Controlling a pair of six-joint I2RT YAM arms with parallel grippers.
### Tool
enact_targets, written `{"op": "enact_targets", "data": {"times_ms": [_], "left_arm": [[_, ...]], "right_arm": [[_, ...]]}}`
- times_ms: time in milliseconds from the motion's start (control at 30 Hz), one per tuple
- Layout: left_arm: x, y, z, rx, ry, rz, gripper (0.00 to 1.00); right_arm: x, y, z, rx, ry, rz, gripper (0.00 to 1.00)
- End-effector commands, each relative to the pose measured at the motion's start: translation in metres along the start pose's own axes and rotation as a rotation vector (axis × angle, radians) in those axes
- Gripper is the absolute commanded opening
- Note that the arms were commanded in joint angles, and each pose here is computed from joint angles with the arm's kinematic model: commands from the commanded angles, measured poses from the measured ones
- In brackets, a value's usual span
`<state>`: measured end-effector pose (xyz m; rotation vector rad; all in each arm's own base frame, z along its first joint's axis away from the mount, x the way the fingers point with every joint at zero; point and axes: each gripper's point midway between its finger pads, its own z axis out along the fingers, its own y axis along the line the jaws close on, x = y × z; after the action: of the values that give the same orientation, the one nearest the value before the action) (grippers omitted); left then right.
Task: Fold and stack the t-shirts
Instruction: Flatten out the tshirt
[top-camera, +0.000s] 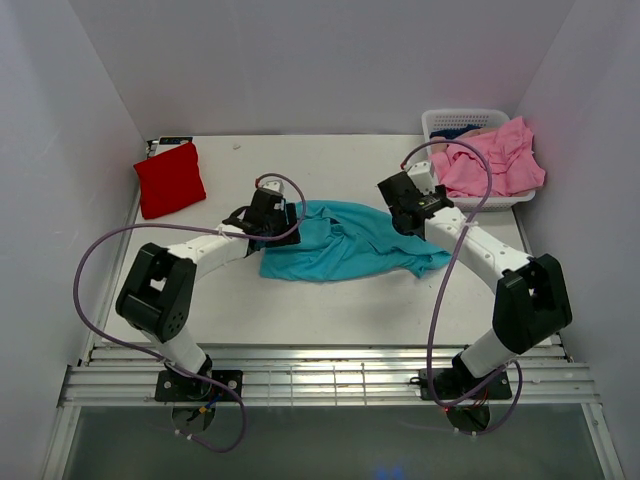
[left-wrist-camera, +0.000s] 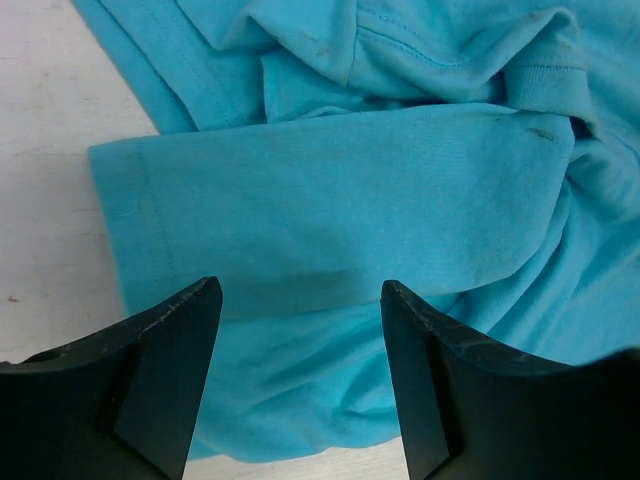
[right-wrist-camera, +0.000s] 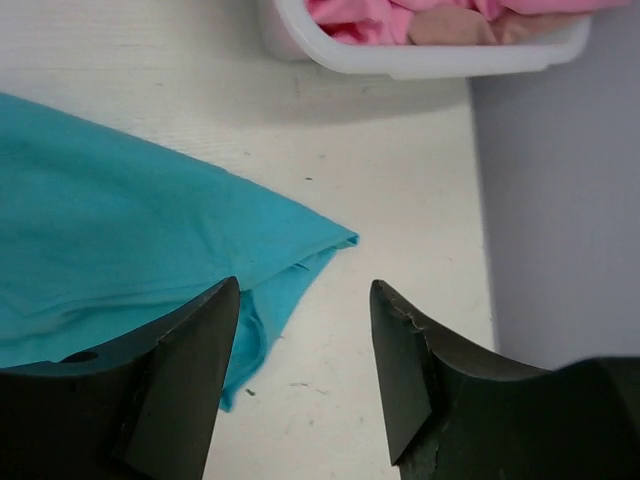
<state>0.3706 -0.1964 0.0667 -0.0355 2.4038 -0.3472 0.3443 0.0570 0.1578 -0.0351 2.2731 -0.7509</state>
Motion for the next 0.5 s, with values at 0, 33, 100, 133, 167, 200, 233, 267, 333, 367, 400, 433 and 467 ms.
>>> {"op": "enact_targets", "data": {"times_ms": [0, 33, 100, 133, 167, 200, 233, 267, 333, 367, 400, 433, 467], "left_arm": [[-0.020, -0.026, -0.001, 0.083, -0.057, -0.004, 0.76], [-0.020, -0.028, 0.001, 0.084, -0.061, -0.002, 0.76], [-0.022, -0.028, 0.006, 0.083, -0.073, -0.004, 0.76], [-0.021, -0.029, 0.009, 0.083, -0.071, -0.001, 0.76], [-0.022, -0.028, 0.011, 0.080, -0.071, -0.001, 0.76], [-0.022, -0.028, 0.014, 0.071, -0.074, -0.001, 0.76], [-0.020, -0.025, 0.017, 0.057, -0.071, -0.003, 0.75], [-0.020, -0.023, 0.019, 0.049, -0.074, -0.006, 0.75], [-0.020, -0.017, 0.023, 0.019, -0.090, -0.006, 0.75], [-0.020, -0.015, 0.024, 0.008, -0.093, -0.005, 0.75], [-0.021, -0.012, 0.024, -0.008, -0.102, -0.004, 0.75], [-0.022, -0.010, 0.025, -0.019, -0.108, -0.004, 0.75], [-0.024, -0.008, 0.024, -0.028, -0.116, -0.005, 0.75]], "right_arm": [[-0.055, 0.025, -0.026, -0.267, -0.180, 0.086, 0.61], [-0.063, 0.039, -0.033, -0.363, -0.220, 0.087, 0.60], [-0.071, 0.070, -0.046, -0.556, -0.273, 0.083, 0.57], [-0.078, 0.081, -0.050, -0.610, -0.292, 0.081, 0.56], [-0.080, 0.090, -0.051, -0.648, -0.292, 0.075, 0.54], [-0.076, 0.110, -0.049, -0.709, -0.266, 0.051, 0.51], [-0.085, 0.119, -0.052, -0.748, -0.286, 0.056, 0.50], [-0.089, 0.128, -0.053, -0.782, -0.302, 0.056, 0.50], [-0.096, 0.153, -0.056, -0.879, -0.325, 0.044, 0.49], [-0.092, 0.166, -0.050, -0.901, -0.308, 0.029, 0.49], [-0.094, 0.175, -0.053, -0.939, -0.311, 0.020, 0.49], [-0.106, 0.179, -0.056, -0.957, -0.331, 0.023, 0.49], [-0.104, 0.190, -0.050, -0.970, -0.320, 0.004, 0.48]]}}
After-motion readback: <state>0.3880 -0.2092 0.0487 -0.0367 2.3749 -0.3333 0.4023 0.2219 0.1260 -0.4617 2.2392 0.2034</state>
